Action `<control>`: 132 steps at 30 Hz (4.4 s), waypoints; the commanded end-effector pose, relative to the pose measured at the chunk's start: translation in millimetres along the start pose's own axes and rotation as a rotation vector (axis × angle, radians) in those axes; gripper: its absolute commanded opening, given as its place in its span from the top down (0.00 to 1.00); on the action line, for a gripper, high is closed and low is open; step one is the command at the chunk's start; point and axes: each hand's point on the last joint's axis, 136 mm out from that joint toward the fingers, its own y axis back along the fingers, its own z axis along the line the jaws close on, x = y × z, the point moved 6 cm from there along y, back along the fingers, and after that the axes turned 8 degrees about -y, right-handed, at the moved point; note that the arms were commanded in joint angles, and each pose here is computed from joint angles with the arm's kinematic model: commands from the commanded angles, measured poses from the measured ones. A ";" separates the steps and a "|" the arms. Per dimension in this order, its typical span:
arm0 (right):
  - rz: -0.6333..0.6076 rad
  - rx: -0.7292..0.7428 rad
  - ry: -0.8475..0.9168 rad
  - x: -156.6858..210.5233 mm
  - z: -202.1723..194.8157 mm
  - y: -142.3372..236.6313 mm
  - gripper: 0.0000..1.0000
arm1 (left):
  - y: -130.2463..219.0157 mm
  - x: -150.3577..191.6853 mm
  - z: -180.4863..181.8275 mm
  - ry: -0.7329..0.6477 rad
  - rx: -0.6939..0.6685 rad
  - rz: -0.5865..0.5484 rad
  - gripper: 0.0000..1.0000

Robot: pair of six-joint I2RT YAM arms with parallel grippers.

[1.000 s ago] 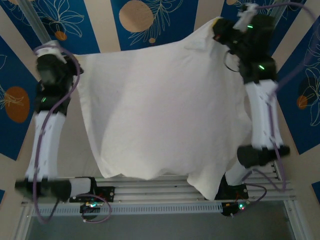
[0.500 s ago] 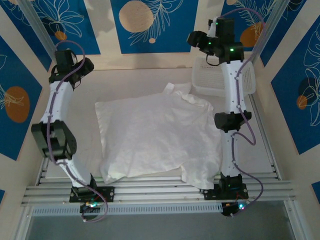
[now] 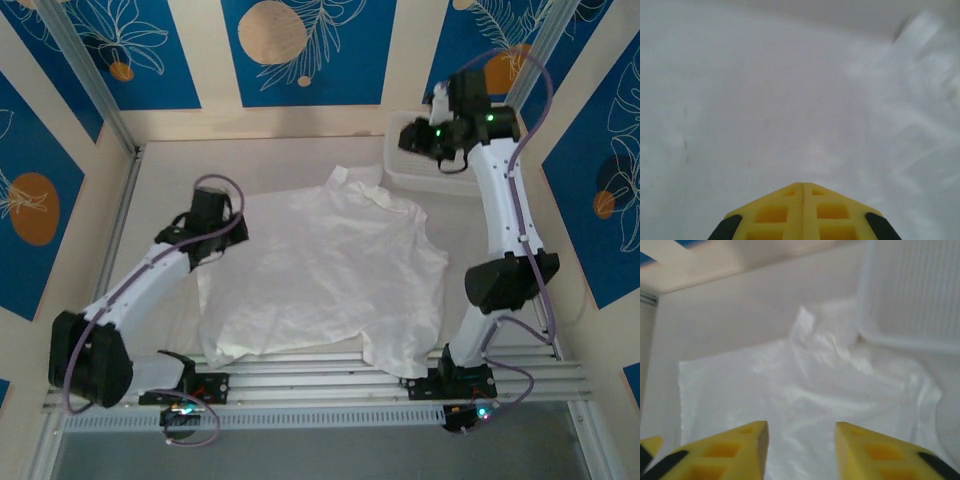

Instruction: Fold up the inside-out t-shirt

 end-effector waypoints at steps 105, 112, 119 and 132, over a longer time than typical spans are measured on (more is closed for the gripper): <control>-0.051 -0.006 -0.524 224.7 -135.9 -77.2 1.00 | 39.5 177.8 135.5 0.601 -0.552 0.251 0.71; -0.052 0.098 -0.586 235.6 -154.5 -75.8 1.00 | 48.7 179.9 146.5 0.615 -0.607 0.234 1.00; -0.027 0.188 -0.621 255.9 -172.6 -69.0 1.00 | 69.1 180.7 152.7 0.566 -0.637 0.183 1.00; -0.119 0.107 -0.518 206.9 -146.5 -54.2 1.00 | 81.4 93.9 130.2 0.447 -0.514 -0.042 1.00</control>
